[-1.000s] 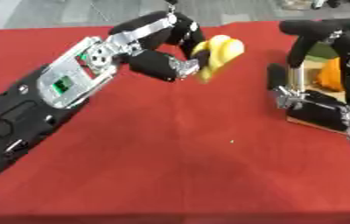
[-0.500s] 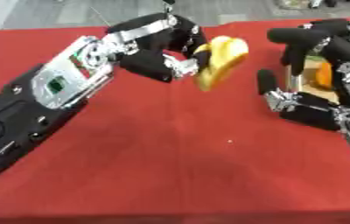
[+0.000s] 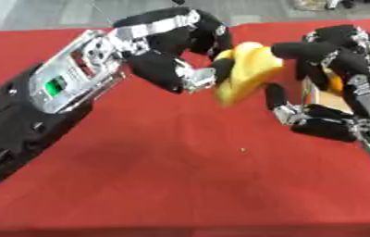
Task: Pick up the objects with one hand, pass them to the other hand, and then place them into the box on the other side of the table.
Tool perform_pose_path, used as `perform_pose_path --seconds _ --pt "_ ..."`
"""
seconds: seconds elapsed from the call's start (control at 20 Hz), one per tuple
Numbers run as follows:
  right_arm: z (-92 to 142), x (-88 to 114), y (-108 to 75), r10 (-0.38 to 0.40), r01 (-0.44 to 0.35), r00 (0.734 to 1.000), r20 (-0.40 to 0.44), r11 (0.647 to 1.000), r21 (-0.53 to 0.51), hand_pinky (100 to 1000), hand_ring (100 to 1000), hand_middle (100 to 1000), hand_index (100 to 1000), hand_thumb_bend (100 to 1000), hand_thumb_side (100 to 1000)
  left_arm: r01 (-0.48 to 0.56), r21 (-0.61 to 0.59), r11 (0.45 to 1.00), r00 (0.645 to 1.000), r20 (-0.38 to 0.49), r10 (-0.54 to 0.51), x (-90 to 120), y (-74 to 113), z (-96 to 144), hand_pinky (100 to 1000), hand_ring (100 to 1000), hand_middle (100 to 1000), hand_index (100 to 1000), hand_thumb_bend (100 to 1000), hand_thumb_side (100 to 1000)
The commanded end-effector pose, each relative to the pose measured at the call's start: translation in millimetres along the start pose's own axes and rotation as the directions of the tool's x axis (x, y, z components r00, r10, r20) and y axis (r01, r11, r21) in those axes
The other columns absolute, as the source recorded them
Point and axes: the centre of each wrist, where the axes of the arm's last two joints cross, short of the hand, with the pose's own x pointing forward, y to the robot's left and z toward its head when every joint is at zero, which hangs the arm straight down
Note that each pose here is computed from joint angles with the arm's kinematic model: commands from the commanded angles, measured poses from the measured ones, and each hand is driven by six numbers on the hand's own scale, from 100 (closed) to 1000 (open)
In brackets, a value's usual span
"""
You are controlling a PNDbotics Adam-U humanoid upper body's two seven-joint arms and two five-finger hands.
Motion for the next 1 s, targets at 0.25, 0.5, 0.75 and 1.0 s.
perform_pose_path --seconds 0.25,0.5,0.75,1.0 --pt "-4 2 -6.7 -0.061 0.060 0.998 0.020 0.997 0.049 275 285 121 838 100 100 0.232 -0.041 0.972 0.973 0.032 -0.231 19 13.7 2 677 564 465 489 100 263" --pt "-3 2 -6.3 -0.108 0.107 0.994 0.012 0.991 0.083 275 287 116 842 100 100 0.294 -0.058 0.954 0.956 0.017 -0.294 17 14.8 3 676 566 469 494 100 260" --pt "-2 2 -6.5 -0.163 0.163 0.987 -0.010 0.983 0.079 275 283 101 627 100 100 0.320 -0.070 0.945 0.947 0.001 -0.321 15 15.3 3 678 571 477 504 100 256" --pt "-1 2 -6.8 -0.242 0.243 0.969 -0.045 0.970 0.002 298 300 150 491 100 100 0.296 -0.090 0.951 0.954 -0.026 -0.299 8 15.2 4 685 583 493 522 100 252"
